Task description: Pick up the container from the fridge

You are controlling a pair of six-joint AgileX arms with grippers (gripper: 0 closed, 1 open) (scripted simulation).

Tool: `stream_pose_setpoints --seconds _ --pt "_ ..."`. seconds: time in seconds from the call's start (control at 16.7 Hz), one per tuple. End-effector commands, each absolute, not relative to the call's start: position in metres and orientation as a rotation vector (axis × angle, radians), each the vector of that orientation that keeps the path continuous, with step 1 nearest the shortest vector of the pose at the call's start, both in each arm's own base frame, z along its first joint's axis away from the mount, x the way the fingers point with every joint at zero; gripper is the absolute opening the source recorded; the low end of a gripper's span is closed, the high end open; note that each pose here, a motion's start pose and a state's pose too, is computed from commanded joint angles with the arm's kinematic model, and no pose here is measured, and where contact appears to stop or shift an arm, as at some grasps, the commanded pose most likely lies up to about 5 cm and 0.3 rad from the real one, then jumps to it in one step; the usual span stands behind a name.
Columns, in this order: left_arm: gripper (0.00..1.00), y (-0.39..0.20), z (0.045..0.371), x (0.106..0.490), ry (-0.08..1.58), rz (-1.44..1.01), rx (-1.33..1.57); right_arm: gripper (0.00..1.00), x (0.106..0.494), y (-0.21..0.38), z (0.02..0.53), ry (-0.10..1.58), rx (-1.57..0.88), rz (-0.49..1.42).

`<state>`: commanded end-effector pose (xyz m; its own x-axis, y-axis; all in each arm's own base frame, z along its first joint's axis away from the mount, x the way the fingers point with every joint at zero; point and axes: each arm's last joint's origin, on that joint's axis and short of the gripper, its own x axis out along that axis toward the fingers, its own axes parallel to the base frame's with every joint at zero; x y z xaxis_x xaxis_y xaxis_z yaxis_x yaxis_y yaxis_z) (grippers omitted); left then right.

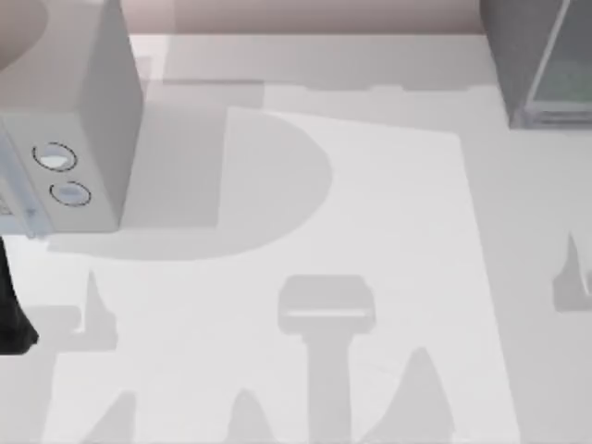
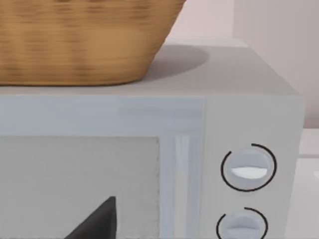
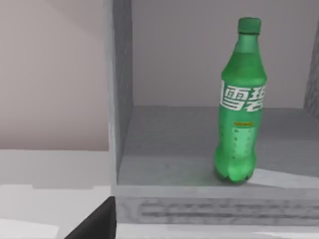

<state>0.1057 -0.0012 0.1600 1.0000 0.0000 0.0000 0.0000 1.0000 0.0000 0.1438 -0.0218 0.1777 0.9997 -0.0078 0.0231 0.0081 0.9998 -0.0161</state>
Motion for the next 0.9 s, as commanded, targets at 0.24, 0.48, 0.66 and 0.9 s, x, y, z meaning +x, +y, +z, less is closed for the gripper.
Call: stream_pose_setpoints --seconds 0.24,0.48,0.66,0.9 --pt "1.0 -0.001 0.16 0.106 0.0 0.0 0.0 1.0 0.173 -0.044 0.164 0.018 -0.005 -0.007" --pt "1.0 -0.001 0.16 0.106 0.0 0.0 0.0 1.0 0.192 -0.068 0.144 0.031 0.007 -0.004" --pt "1.0 -0.001 0.16 0.106 0.0 0.0 0.0 1.0 0.2 -0.085 0.129 0.023 0.008 -0.003" --pt "1.0 -0.001 0.16 0.106 0.0 0.0 0.0 1.0 0.204 -0.099 0.113 0.007 0.004 -0.001"
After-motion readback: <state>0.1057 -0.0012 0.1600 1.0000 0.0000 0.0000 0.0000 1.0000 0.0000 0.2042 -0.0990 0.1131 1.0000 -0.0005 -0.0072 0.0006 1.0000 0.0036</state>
